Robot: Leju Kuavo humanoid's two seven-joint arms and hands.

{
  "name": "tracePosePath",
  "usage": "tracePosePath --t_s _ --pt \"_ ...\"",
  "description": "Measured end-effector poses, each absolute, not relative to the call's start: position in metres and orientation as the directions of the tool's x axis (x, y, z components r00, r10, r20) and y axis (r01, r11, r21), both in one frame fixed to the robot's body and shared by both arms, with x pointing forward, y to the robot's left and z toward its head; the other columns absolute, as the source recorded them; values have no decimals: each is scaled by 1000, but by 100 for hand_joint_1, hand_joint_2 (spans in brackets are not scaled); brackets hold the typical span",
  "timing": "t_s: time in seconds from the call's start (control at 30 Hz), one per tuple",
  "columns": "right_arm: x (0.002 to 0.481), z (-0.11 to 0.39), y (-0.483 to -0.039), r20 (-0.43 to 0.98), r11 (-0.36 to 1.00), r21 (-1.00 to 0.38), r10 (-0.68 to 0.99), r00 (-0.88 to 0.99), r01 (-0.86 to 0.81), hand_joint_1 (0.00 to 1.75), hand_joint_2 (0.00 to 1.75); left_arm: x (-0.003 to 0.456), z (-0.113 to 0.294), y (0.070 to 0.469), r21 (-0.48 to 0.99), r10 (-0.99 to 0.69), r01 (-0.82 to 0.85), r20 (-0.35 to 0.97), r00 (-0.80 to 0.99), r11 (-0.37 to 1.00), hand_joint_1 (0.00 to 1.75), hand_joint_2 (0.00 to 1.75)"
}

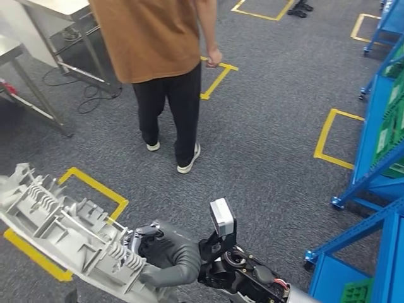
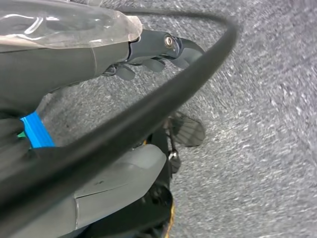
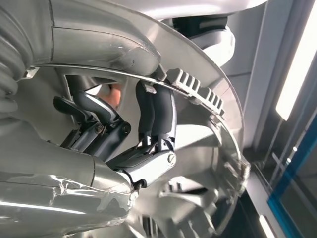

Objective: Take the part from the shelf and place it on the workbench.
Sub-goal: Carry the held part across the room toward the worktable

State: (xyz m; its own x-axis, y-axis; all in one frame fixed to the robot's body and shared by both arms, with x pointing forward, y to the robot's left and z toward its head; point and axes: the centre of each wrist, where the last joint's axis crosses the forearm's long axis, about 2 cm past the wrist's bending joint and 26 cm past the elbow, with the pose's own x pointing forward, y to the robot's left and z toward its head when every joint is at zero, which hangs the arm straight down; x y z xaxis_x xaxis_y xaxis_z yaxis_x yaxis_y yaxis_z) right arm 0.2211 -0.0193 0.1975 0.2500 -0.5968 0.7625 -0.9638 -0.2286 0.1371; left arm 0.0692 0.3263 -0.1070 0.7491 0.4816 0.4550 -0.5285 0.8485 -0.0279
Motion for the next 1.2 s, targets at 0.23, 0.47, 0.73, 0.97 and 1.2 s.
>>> tracePosePath --t_s 0.23,0.47,0.73,0.97,1.2 --pt "222 198 -19 769 -230 131 -590 245 -964 175 175 69 -107 331 -27 486 -533 451 748 845 0 175" --pt "222 201 -17 767 -235 130 -591 248 -963 175 175 68 -107 333 -20 490 -536 438 754 844 0 175" --pt "220 200 -16 772 -246 129 -583 252 -961 175 175 68 -107 333 -5 503 -553 421 755 833 0 175" --pt "220 202 -13 773 -256 124 -581 256 -959 175 175 67 -107 337 14 501 -557 417 758 831 0 175" --pt "219 202 -12 775 -260 125 -578 258 -958 175 175 66 -106 340 20 499 -557 420 758 830 0 175"
